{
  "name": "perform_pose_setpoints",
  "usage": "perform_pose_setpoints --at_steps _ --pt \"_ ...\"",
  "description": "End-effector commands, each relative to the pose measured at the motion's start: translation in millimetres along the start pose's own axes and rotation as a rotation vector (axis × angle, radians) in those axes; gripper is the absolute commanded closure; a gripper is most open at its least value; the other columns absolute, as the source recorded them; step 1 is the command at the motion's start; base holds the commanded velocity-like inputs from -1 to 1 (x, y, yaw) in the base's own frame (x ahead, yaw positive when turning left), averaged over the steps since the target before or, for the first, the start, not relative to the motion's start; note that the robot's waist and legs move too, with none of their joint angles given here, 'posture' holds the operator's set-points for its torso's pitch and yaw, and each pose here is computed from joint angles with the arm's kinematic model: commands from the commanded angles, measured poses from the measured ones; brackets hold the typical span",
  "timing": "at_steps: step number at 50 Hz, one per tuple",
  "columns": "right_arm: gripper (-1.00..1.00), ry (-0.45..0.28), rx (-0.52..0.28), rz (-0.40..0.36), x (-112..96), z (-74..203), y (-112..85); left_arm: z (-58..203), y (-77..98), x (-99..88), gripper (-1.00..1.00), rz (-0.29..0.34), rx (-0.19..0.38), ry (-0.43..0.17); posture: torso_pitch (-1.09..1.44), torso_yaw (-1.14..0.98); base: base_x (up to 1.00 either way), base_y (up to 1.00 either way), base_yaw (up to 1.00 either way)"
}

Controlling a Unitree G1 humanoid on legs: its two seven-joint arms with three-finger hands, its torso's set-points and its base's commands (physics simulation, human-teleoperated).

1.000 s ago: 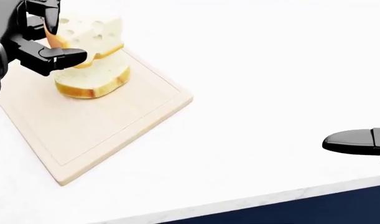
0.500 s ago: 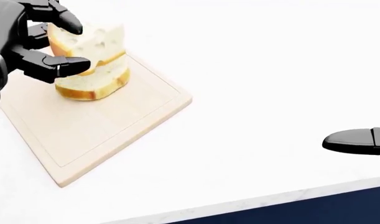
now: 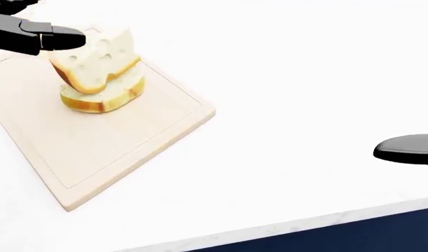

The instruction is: Pick up the wedge of cheese and place it on the slice of bread to prepare a simple cheese on bread dish.

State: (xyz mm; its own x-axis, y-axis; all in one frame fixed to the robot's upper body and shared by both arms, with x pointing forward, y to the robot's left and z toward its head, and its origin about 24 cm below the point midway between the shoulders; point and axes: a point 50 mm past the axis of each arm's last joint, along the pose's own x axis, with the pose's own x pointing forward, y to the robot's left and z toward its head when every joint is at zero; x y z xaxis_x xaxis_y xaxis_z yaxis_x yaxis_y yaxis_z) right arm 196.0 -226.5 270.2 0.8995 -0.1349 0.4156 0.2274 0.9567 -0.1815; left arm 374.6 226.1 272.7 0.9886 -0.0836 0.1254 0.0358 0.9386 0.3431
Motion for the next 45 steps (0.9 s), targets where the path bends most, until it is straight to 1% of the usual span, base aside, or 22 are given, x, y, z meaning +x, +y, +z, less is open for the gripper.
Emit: perform_pose_setpoints --at_steps 1,4,6,8,9,16,21,23,27,29,32,35,38,41,45 --pt "-1.0 -0.057 -0.013 -0.014 0 12 -3.2 28 11.2 -7.9 -0.59 0.031 0.006 -0.089 0.0 0.0 0.0 0.0 0.0" --pt "-1.0 -0.064 -0.017 -0.017 0 16 -5.3 36 19.6 -17.4 -0.67 0.048 -0.002 -0.108 0.0 0.0 0.0 0.0 0.0" --pt "-1.0 -0.071 -0.018 -0.022 1 20 -7.7 40 25.2 -23.4 -0.82 0.062 -0.002 -0.117 0.0 0.0 0.0 0.0 0.0" --pt "-1.0 -0.077 -0.018 -0.026 1 23 -9.5 43 30.3 -28.2 -0.91 0.078 -0.001 -0.126 0.0 0.0 0.0 0.0 0.0" --pt "-1.0 -0.082 -0.018 -0.029 1 25 -10.6 46 34.2 -31.4 -1.0 0.086 -0.004 -0.132 0.0 0.0 0.0 0.0 0.0" --pt "-1.0 -0.105 -0.02 -0.057 -2 37 -22.1 58 55.0 -51.4 -1.0 0.134 -0.014 -0.157 0.0 0.0 0.0 0.0 0.0" --pt "-1.0 -0.13 -0.017 -0.099 -4 48 -35.9 68 66.1 -65.4 -1.0 0.163 -0.012 -0.181 0.0 0.0 0.0 0.0 0.0" --pt "-1.0 -0.144 -0.013 -0.122 -6 52 -42.3 74 74.2 -72.1 -1.0 0.183 -0.017 -0.189 0.0 0.0 0.0 0.0 0.0" --pt "-1.0 -0.168 -0.007 -0.155 -11 59 -50.4 81 83.2 -83.5 -1.0 0.206 -0.02 -0.204 0.0 0.0 0.0 0.0 0.0" --pt "-1.0 -0.193 0.009 -0.196 -13 64 -57.2 86 91.0 -90.0 -1.0 0.23 -0.03 -0.217 0.0 0.0 0.0 0.0 0.0" --pt "-1.0 -0.225 0.023 -0.224 -16 71 -62.8 91 98.7 -97.5 -1.0 0.258 -0.037 -0.237 0.0 0.0 0.0 0.0 0.0" --pt "-1.0 -0.279 0.043 -0.292 -21 81 -73.1 93 106.2 -105.2 -1.0 0.292 -0.045 -0.248 0.0 0.0 0.0 0.0 0.0" --pt "-1.0 -0.292 0.056 -0.34 -26 84 -80.6 88 110.2 -111.5 -1.0 0.309 -0.05 -0.239 0.0 0.0 0.0 0.0 0.0" --pt "-1.0 -0.307 0.065 -0.384 -30 87 -87.1 81 110.2 -118.4 -1.0 0.313 -0.049 -0.231 0.0 0.0 0.0 0.0 0.0" --pt "-1.0 -0.322 0.074 -0.464 -41 89 -101.9 70 117.0 -132.1 -1.0 0.342 -0.062 -0.22 0.0 0.0 0.0 0.0 0.0"
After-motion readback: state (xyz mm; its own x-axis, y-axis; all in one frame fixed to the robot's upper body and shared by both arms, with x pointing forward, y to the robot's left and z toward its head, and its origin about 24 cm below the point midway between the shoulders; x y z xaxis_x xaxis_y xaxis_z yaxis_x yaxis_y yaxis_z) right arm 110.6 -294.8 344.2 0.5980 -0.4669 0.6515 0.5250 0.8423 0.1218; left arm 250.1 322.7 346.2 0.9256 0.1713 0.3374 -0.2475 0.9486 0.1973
